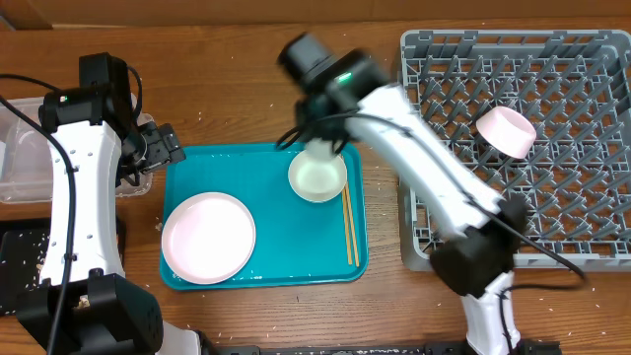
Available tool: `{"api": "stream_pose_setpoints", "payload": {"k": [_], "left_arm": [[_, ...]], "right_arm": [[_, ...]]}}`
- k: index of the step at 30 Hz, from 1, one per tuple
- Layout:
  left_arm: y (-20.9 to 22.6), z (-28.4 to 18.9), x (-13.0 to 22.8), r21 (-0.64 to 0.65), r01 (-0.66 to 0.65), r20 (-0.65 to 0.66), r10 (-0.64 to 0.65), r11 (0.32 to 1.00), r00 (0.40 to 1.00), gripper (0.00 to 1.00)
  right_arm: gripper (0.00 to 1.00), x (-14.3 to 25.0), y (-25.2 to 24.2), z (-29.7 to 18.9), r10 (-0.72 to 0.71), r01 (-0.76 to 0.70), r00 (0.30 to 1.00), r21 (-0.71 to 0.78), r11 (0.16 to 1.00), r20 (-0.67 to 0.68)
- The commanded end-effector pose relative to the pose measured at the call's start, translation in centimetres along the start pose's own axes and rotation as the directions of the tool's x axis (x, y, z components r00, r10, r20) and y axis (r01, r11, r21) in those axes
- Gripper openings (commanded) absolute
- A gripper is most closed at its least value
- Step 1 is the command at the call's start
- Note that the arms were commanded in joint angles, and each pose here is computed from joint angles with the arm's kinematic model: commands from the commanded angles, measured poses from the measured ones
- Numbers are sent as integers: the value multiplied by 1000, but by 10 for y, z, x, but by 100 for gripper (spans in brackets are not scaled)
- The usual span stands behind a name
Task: Sort waste into correct bins and load items into the dishwasher
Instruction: 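Carry the cup to the right side of the rack and release it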
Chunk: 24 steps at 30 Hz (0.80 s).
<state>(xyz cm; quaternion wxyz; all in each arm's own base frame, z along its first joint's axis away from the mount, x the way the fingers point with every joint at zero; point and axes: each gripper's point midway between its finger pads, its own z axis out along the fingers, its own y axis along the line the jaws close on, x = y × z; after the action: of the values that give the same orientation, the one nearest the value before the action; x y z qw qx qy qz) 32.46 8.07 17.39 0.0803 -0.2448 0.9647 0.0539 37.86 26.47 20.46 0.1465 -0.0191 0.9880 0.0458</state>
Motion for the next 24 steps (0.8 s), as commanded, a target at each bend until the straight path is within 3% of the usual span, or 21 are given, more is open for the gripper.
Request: {"api": "stream_pose_setpoints", "payload": {"k": [1, 7, 11, 16, 24], "left_arm": [[2, 2, -1, -13, -2, 0, 2, 1000, 1000, 100], [2, 2, -1, -13, -2, 0, 2, 1000, 1000, 100], [2, 2, -1, -13, -2, 0, 2, 1000, 1000, 100], [2, 2, -1, -13, -2, 0, 2, 1000, 1000, 100], [2, 2, -1, -13, -2, 0, 2, 1000, 1000, 100]], "right_arm": [[60, -43, -73, -114, 149, -153, 951, -7, 988, 270], [61, -46, -224, -179, 368, -426, 845, 73, 902, 387], [61, -35, -322, -195, 536, -626, 726, 92, 774, 431], [61, 5, -411, -179, 698, -792, 600, 163, 589, 392], [61, 66, -485, -108, 865, -896, 435, 216, 388, 250]]}}
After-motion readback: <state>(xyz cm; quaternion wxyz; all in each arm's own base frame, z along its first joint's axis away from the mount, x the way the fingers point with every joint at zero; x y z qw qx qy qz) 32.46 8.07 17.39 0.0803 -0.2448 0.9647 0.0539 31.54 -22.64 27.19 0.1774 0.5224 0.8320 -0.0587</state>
